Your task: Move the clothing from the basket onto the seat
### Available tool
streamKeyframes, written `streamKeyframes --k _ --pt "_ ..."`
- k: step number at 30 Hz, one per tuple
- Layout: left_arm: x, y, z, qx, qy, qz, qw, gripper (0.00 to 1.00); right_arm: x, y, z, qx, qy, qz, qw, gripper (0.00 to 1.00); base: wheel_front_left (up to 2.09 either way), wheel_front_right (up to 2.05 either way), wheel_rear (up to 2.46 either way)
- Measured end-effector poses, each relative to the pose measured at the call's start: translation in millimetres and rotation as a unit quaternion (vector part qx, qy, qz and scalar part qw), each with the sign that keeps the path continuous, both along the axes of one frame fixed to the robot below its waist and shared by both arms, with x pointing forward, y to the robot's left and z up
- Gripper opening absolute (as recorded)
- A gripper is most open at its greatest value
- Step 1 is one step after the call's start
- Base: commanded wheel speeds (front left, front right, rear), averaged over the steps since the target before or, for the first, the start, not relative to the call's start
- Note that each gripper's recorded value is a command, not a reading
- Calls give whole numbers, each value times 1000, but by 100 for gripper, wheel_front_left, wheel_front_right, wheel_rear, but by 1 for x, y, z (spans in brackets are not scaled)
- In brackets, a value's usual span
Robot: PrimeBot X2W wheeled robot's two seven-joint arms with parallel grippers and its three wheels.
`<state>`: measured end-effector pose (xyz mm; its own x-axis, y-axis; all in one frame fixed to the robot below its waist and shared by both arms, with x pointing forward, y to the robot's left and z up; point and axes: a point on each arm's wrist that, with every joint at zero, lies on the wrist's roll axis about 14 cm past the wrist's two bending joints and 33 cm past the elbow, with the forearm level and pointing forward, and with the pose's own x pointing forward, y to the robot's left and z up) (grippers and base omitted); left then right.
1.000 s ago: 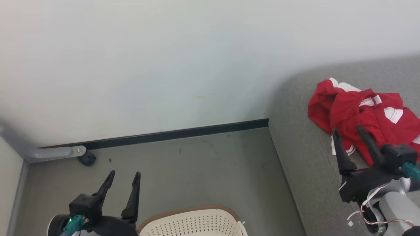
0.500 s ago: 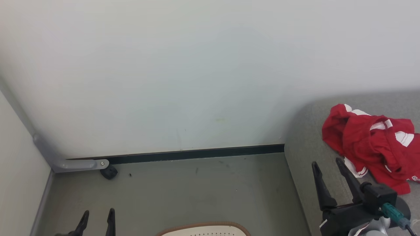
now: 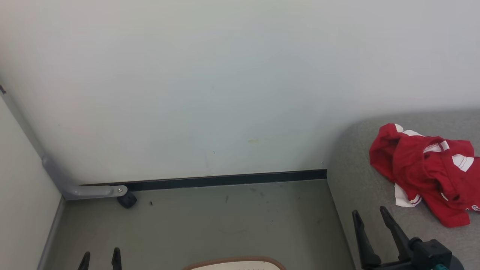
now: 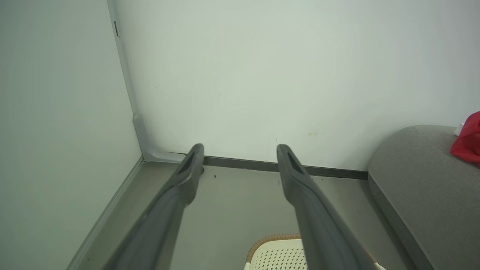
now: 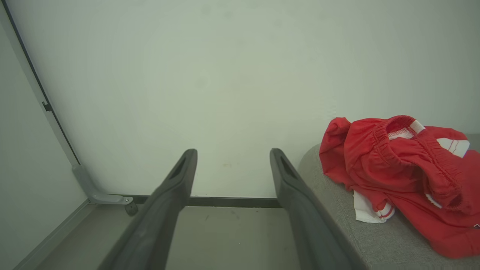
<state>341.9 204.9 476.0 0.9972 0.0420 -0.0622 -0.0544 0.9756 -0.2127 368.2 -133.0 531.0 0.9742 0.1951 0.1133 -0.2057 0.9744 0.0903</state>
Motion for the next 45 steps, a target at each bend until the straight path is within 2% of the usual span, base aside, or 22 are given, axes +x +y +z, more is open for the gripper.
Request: streamKeyframes --k 10,34,35,41,45 --pt "3 -1 9 5 -17 8 1000 100 -8 0 -8 19 11 -13 1000 100 0 0 0" --pt "12 -9 20 21 -38 2 999 100 -8 -3 -14 23 17 -34 999 100 0 0 0" --pt "12 -9 19 20 -36 3 999 0 -8 -3 -15 22 19 -34 999 0 0 0 0" --pt "-2 -16 -13 10 14 2 1000 0 -21 -1 -48 20 69 -36 997 0 0 0 0" --pt "-4 -14 -17 -5 25 5 1000 0 -20 -5 -50 36 79 -43 995 0 0 0 0"
